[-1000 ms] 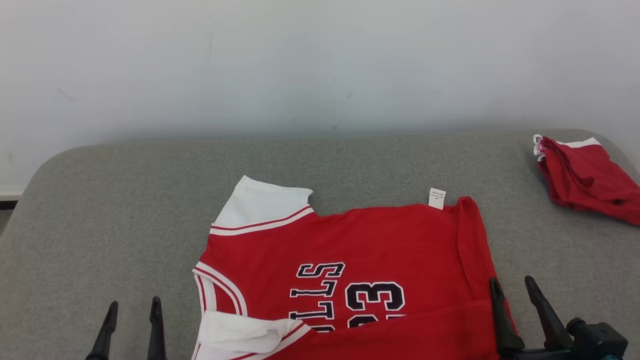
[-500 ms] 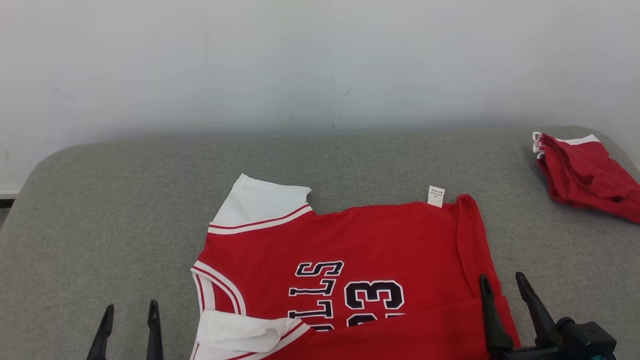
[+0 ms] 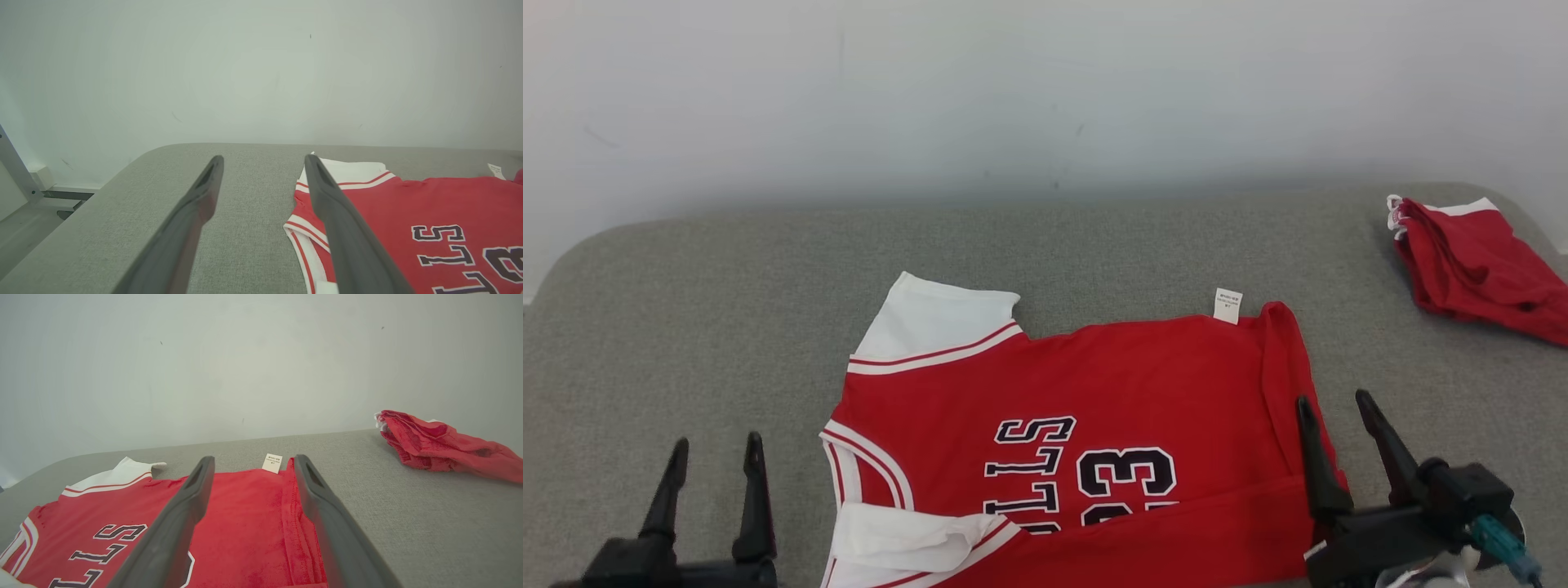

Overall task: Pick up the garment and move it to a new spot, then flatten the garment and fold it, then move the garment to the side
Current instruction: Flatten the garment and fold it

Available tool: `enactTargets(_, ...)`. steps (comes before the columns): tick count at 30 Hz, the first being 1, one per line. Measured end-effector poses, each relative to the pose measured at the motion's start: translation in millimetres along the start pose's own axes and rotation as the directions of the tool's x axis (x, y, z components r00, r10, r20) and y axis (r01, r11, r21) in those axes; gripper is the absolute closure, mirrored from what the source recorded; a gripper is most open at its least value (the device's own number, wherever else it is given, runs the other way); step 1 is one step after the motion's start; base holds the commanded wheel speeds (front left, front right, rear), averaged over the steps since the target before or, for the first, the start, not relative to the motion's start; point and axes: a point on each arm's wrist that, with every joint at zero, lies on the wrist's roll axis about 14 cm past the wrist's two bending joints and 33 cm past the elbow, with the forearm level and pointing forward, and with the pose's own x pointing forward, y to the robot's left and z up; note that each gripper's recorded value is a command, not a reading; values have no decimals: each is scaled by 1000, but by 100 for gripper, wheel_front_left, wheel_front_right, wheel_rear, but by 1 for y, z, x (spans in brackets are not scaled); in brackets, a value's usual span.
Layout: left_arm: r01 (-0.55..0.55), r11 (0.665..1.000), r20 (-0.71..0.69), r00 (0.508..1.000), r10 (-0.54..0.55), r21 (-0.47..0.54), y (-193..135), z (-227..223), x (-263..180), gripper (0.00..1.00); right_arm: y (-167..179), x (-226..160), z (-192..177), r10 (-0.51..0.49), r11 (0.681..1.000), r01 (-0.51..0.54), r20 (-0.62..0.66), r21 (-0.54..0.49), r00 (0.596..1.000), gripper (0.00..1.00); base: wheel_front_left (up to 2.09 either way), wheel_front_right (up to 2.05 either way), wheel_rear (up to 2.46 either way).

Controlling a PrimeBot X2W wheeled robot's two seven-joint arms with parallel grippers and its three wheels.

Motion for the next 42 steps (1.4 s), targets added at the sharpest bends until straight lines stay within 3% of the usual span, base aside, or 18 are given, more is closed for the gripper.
enactTargets(10, 122, 992, 52, 991, -124, 29, -14, 28, 91, 0, -22, 58, -2, -18, 998, 15, -50, -54, 999, 0, 0, 0, 0)
enactTargets(17, 208, 977, -11, 978, -208, 43, -29, 23, 143, 0, -36, 91, -16, -39, 996, 29, -123, -80, 992, 0, 0, 0, 0)
enactTargets(27, 300, 954, -237, 928, -287, 20, -46, -31, 203, 0, -50, 129, -51, -65, 995, 43, -245, -92, 967, 0, 0, 0, 0)
enactTargets(32, 352, 936, -392, 860, -326, -6, -64, -81, 213, 0, -56, 137, -73, -84, 994, 58, -319, -91, 944, 0, 0, 0, 0)
enactTargets(42, 362, 931, -523, 784, -335, -53, -73, -129, 225, 0, -60, 148, -91, -94, 994, 64, -376, -92, 922, 0, 0, 0, 0)
